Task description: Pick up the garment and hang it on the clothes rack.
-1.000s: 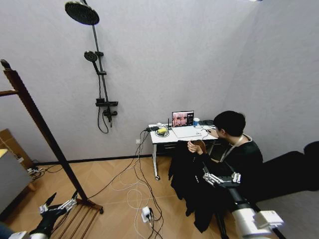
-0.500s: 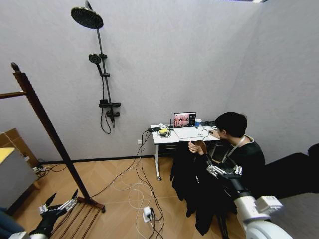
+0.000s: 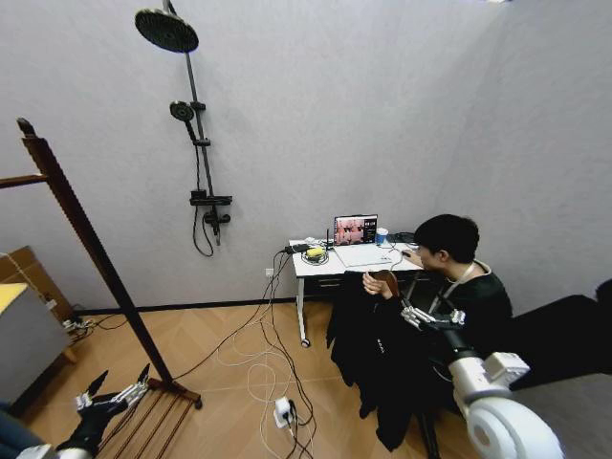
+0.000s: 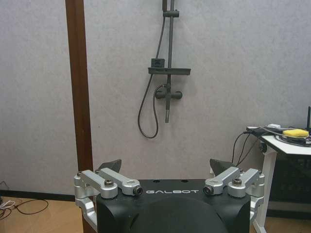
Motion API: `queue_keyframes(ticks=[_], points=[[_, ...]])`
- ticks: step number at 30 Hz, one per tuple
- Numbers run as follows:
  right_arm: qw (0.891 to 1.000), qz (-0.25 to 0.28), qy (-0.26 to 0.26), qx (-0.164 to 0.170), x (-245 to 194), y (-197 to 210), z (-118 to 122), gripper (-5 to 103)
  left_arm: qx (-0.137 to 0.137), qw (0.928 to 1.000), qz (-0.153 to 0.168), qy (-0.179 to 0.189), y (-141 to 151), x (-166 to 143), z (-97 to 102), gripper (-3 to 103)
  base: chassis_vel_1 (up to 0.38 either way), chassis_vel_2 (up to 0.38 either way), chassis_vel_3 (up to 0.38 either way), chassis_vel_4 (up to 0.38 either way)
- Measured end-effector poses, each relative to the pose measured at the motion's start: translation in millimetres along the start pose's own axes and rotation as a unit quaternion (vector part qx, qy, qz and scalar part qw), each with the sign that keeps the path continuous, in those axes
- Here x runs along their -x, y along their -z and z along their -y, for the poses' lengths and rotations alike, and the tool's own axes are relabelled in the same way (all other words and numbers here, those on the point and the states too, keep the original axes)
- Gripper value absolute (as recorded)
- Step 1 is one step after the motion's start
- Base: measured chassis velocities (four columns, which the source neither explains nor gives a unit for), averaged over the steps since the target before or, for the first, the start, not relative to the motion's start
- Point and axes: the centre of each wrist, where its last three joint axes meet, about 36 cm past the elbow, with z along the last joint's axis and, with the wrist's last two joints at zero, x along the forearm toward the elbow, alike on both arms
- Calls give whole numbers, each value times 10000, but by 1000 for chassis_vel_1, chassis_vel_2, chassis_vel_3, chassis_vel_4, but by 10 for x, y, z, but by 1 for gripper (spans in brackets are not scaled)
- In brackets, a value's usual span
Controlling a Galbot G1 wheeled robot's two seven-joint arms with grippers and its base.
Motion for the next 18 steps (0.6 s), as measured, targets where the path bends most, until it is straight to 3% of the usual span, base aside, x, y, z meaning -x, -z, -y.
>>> queue_keyframes(ticks=[8, 13, 18], points=[[9996, -256, 67, 10, 809, -197, 555, 100, 0, 10000, 1, 0, 0, 0, 0, 100, 0, 0, 0, 0], [9980, -456, 350, 253, 1036, -319, 694, 100, 0, 10000, 1, 0, 0, 0, 0, 100, 0, 0, 0, 0], [9947, -596, 769, 333, 1133, -494, 632, 100, 1, 10000, 0, 0, 0, 0, 0, 100, 0, 0, 0, 0]])
